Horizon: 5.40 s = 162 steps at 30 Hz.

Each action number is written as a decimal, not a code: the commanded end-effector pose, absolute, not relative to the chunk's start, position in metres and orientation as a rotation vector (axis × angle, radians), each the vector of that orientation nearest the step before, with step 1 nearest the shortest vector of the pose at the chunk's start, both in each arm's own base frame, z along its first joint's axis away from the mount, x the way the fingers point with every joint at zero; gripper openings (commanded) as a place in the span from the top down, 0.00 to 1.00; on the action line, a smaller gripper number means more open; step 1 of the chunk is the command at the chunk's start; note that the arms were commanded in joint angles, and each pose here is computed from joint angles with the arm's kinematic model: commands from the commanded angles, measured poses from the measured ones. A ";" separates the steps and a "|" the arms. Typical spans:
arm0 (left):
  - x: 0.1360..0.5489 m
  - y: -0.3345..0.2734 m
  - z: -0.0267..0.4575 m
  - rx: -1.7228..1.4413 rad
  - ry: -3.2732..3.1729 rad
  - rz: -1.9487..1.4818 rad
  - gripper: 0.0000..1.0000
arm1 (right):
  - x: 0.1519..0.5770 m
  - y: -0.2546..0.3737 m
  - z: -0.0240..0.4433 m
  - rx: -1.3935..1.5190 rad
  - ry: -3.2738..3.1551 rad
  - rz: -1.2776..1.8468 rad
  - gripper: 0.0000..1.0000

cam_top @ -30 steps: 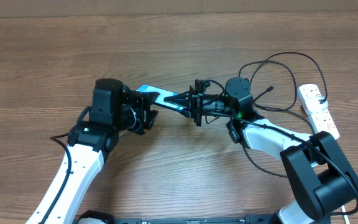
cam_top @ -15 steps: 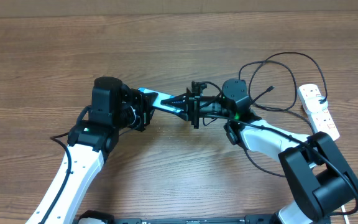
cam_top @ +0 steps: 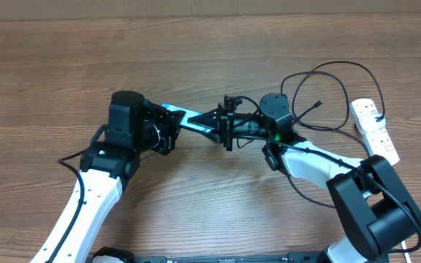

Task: Plug charger to phone and switch on socket
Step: 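Open the right gripper and pull the phone left with the left gripper, then retract the right gripper toward the power strip, then lower the right gripper onto the black cable's USB-C plug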

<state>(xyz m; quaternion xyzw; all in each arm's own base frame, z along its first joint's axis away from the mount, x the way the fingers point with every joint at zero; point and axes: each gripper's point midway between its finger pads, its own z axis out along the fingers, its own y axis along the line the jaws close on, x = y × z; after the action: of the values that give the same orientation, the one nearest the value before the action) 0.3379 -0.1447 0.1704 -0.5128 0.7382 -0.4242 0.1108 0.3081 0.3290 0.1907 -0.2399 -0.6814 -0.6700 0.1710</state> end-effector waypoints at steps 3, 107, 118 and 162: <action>0.343 -0.123 0.158 -1.371 2.192 -1.031 0.96 | 0.301 0.333 0.204 -0.586 -1.949 -1.938 0.65; 0.359 -0.145 0.257 0.068 2.024 -1.953 0.96 | 0.251 0.183 0.201 0.756 -2.856 -1.367 0.96; 0.365 -0.162 0.247 0.049 2.030 -1.904 0.96 | 0.226 0.229 0.178 0.806 -2.846 -1.136 0.96; 0.350 -0.187 0.222 0.154 2.095 -1.871 0.96 | 0.224 0.276 0.180 0.910 -2.905 -1.125 0.96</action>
<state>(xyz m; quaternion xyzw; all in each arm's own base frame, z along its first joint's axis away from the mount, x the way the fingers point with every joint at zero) 0.3541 -0.1827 0.2063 0.0080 0.7469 -0.6469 0.1537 0.2277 0.2705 0.1768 0.2778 -0.9002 -0.3305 -0.0565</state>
